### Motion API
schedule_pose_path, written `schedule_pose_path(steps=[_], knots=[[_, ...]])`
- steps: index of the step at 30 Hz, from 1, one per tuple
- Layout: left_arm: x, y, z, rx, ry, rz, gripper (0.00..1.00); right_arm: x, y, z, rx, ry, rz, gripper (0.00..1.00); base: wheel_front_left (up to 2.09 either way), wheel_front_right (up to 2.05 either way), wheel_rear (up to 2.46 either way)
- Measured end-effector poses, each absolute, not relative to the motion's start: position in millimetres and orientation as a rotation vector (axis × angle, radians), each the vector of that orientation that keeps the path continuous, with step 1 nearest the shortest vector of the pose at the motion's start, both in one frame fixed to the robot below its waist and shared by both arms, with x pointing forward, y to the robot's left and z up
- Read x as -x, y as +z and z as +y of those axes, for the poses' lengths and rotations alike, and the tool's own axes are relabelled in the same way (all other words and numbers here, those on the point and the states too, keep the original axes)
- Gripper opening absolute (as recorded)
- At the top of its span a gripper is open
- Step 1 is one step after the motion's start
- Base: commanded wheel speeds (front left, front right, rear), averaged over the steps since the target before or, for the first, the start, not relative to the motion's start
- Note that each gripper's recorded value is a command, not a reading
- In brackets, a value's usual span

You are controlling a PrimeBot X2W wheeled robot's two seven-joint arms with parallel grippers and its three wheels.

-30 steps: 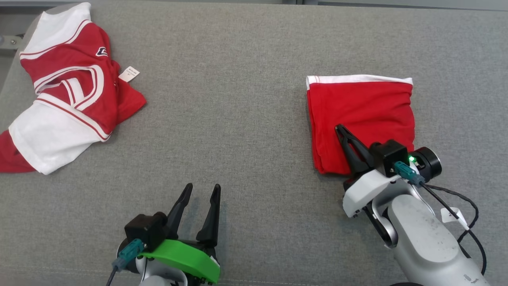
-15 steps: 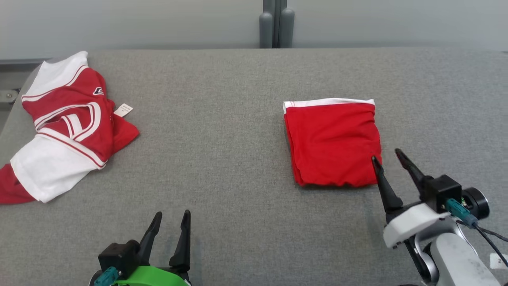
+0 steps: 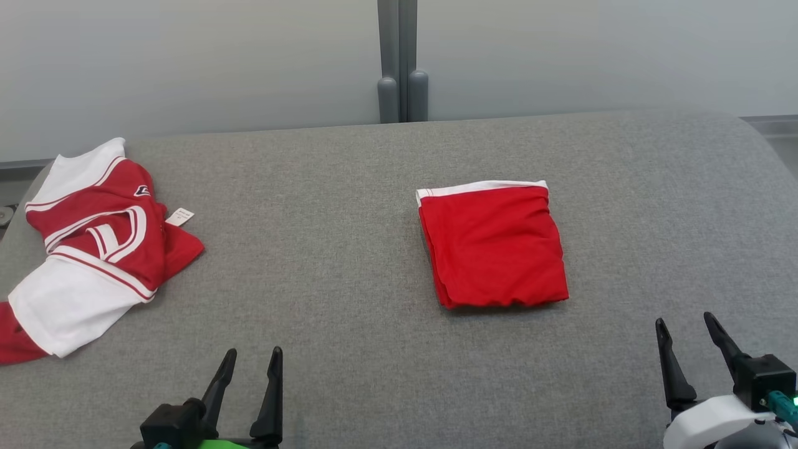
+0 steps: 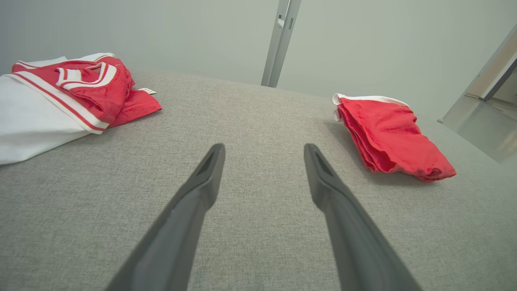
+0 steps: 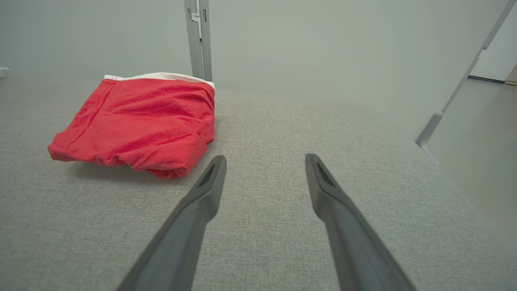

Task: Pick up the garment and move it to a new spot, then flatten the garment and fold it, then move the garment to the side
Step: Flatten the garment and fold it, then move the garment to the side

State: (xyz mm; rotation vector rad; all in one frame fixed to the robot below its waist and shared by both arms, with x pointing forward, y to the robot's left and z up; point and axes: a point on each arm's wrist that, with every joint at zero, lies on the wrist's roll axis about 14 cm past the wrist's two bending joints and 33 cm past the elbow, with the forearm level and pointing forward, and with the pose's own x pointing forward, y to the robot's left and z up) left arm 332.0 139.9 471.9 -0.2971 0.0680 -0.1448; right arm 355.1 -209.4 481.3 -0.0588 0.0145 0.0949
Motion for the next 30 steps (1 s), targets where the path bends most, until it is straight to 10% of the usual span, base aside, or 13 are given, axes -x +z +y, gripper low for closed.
schedule_pose_path(steps=[23, 30], knots=[[-325, 454, 151, 0.269, -0.116, 0.091, 1.00, -339, 470, -211, 0.015, 0.052, 0.044, 1.00, 0.00, 0.00, 0.00], [-326, 452, 150, 0.276, -0.112, 0.097, 1.00, -384, 485, -186, -0.151, 0.123, 0.054, 1.00, 0.00, 0.00, 0.00]])
